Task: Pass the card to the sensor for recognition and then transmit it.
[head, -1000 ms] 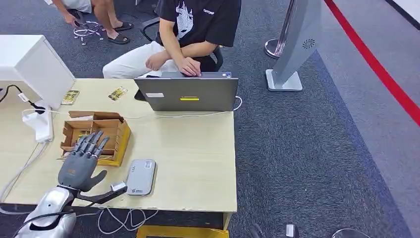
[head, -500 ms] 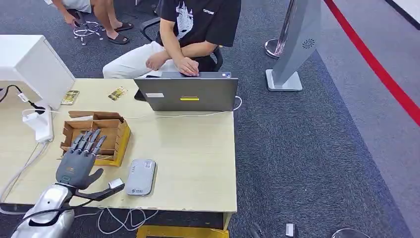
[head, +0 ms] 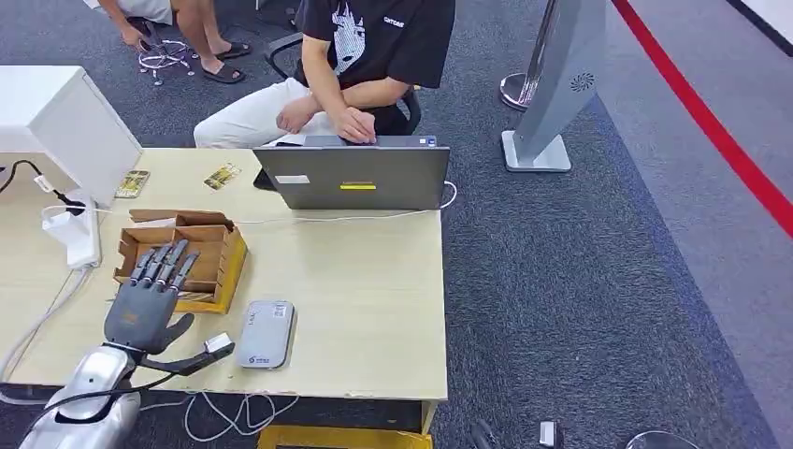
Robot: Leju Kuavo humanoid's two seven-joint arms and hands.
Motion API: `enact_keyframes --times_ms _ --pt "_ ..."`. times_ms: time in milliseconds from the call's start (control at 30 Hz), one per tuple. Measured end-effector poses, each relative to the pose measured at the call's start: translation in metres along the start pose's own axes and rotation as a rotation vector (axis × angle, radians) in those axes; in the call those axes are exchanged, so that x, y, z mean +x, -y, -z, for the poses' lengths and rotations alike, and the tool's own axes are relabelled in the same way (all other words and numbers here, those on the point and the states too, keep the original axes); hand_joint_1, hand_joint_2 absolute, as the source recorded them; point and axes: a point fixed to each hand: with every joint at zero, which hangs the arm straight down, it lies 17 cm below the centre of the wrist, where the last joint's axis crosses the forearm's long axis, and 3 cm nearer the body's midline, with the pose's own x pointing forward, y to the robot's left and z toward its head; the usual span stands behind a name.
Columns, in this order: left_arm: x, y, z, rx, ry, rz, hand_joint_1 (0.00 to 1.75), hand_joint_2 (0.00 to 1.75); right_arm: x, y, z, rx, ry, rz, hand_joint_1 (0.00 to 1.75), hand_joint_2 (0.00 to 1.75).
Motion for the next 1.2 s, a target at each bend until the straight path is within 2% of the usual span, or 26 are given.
enact_keyframes --times_ms 100,200,633,733,767,967,1100,1200 --pt "0.001 0.001 0.000 -0.001 -0.001 -0.005 1.73 1.75 -0.001 -0.001 0.000 0.000 0.000 0.005 0.00 1.75" --pt "0.003 0.001 0.000 -0.002 -0.001 -0.011 1.75 1.75 -0.002 -0.002 0.000 0.001 0.000 0.007 0.00 1.75" --pt "0.006 0.002 0.000 -0.007 0.006 -0.032 1.75 1.75 -0.002 -0.002 0.000 0.001 0.001 0.011 0.00 1.75" --pt "0.006 0.002 0.000 -0.006 0.006 -0.033 1.69 1.75 -0.002 -0.002 0.000 0.001 0.001 0.011 0.00 1.75" --pt "0.007 0.002 0.000 -0.006 0.006 -0.033 1.75 1.75 -0.002 -0.002 0.000 0.001 0.001 0.011 0.00 1.75" --pt "0.011 0.000 0.004 0.003 0.007 -0.041 1.75 1.75 -0.001 -0.002 0.000 -0.001 0.003 0.016 0.00 1.75" --pt "0.016 -0.007 0.012 0.031 0.006 -0.059 1.75 1.75 -0.002 -0.002 0.000 0.000 0.000 0.016 0.00 1.75" --pt "0.023 -0.035 0.028 0.105 0.017 -0.087 1.75 1.75 -0.003 -0.003 0.000 -0.001 -0.007 0.017 0.00 1.75"
